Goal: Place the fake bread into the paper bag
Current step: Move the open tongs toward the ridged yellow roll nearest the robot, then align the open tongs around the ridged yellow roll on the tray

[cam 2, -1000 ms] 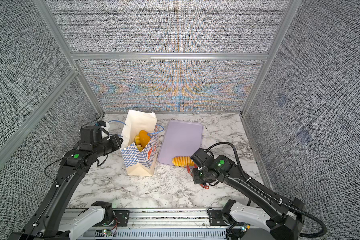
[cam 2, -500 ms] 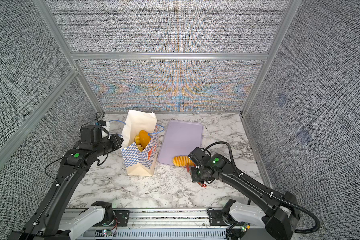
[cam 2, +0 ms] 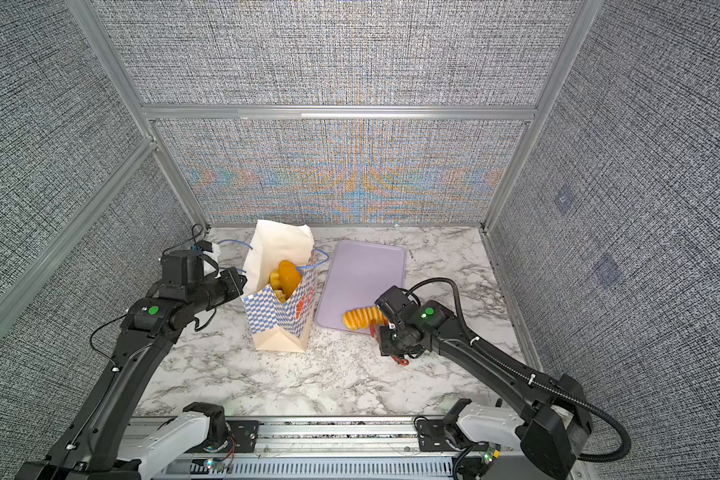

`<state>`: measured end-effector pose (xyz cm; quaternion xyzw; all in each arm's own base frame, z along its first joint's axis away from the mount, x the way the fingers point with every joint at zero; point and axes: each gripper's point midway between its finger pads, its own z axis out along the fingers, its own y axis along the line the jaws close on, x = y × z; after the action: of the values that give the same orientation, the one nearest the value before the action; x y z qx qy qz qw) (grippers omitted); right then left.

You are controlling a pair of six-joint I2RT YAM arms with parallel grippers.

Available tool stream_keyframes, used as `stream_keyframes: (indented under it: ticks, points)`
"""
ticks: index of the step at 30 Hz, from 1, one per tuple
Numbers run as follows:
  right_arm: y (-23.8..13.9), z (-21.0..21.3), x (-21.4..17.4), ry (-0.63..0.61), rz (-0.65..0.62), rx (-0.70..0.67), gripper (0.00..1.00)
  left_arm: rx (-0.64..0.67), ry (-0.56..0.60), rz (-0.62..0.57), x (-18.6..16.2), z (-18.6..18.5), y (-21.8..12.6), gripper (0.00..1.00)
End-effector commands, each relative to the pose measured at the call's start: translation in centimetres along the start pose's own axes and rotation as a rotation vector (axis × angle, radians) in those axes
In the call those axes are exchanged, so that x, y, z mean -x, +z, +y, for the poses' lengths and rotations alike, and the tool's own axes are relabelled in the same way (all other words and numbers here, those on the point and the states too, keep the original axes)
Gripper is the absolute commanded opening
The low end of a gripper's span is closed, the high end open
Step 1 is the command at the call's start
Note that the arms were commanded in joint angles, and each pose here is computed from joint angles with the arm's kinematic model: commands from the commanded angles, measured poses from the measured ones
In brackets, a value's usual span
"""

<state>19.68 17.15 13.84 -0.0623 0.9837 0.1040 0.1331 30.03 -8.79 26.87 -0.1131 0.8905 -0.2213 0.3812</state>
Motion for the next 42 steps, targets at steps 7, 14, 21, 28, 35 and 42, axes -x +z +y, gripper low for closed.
stream_keyframes:
  ticks: [7, 14, 21, 28, 35, 42]
  points:
    - [-0.2, 0.0, 3.8, -0.001, -0.08, 0.021, 0.5, 0.01, 0.007, -0.005, 0.0, 0.2, -0.3, 0.0]
    - [-0.2, 0.2, 5.8, 0.006, -0.101, 0.043, 0.49, 0.013, 0.006, -0.006, 0.0, 0.2, -0.4, 0.0]
    - [-0.9, -0.1, 4.6, 0.019, -0.089, 0.054, 0.49, 0.015, 0.009, -0.009, 0.1, 0.2, -0.4, 0.0]
    - [-0.4, -1.8, 1.2, 0.04, -0.033, 0.033, 0.46, 0.01, 0.011, -0.011, 0.3, 0.1, -0.2, 0.0]
    - [1.6, -2.8, -0.3, 0.041, 0.016, -0.003, 0.43, 0.005, 0.006, -0.004, 0.2, 0.0, 0.0, 0.0]
    - [2.5, -2.3, 1.2, 0.026, 0.006, -0.009, 0.41, 0.015, 0.01, -0.008, 0.2, 0.2, -0.2, 0.0]
